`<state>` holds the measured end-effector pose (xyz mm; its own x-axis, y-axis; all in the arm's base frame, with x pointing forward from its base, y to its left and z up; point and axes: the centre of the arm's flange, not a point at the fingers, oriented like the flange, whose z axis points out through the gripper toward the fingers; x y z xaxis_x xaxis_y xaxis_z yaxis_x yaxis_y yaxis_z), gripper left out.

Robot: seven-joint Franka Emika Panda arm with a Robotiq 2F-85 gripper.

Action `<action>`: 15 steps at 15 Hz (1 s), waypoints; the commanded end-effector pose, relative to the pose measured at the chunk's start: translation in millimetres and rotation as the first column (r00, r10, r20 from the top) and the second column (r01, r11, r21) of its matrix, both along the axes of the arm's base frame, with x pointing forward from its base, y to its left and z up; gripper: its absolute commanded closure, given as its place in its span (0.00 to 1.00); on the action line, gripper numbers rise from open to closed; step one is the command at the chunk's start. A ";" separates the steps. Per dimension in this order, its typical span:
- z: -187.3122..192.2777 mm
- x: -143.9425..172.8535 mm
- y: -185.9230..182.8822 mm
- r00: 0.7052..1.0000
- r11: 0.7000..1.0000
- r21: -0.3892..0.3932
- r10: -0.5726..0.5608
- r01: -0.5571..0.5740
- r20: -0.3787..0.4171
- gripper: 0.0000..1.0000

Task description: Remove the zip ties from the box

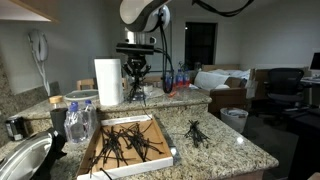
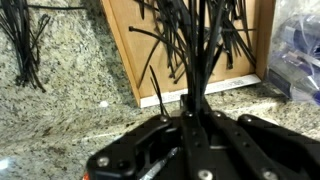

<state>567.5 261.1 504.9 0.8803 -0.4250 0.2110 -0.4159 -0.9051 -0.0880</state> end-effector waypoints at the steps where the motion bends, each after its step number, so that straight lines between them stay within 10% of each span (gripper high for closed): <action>1: -21.8 -28.2 -28.1 0.996 0.995 0.057 -0.086 0.087 -0.016 0.93; 15: -51.8 -85.7 -163.4 0.938 0.917 0.202 -0.344 0.344 -0.039 0.93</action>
<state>515.1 130.0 443.0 0.7001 -0.7085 0.0887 -0.6826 -0.7005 -0.2083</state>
